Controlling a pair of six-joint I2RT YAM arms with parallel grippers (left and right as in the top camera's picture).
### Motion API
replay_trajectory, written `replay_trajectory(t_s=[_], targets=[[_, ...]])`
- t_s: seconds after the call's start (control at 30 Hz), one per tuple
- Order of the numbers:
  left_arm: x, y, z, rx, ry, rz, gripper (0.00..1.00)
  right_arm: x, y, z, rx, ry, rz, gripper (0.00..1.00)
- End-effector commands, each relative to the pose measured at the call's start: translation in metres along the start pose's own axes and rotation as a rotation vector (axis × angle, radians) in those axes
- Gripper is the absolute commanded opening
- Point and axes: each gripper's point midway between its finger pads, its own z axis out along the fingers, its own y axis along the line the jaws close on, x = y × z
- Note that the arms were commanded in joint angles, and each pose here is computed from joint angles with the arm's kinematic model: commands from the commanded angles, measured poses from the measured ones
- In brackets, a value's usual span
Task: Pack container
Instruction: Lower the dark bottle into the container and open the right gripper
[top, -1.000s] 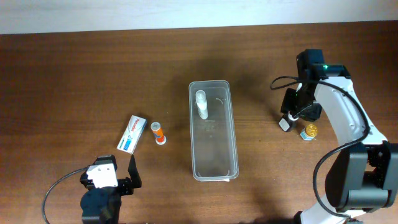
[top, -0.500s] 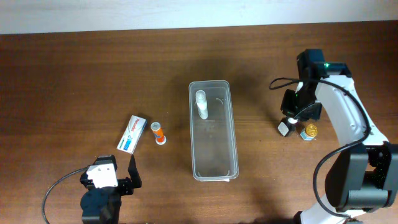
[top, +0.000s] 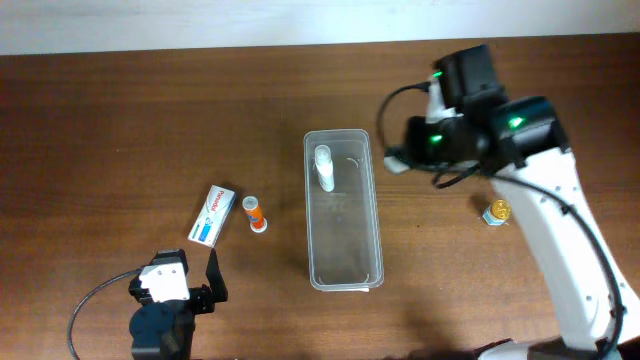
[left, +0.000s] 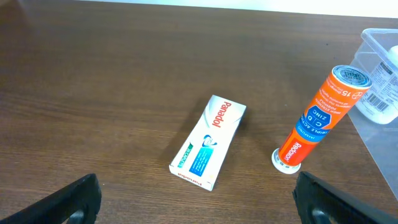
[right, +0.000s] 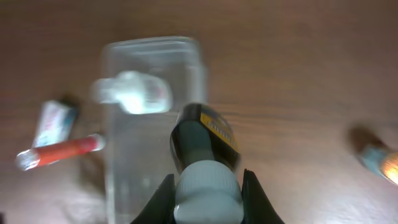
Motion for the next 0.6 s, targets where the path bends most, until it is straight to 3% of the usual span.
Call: replay_trajectory(t_s=[0.0,0.57], targets=[[-0.002,-0.003,-0.001,0.018,-0.011,0.016,0.99,0.001,0.028,0.008,-0.012,-0.018,-0.047,0.12],[-0.002,-0.003,-0.001,0.018,-0.011,0.016,0.99,0.003,0.037,0.150,0.131,0.100,-0.024,0.12]])
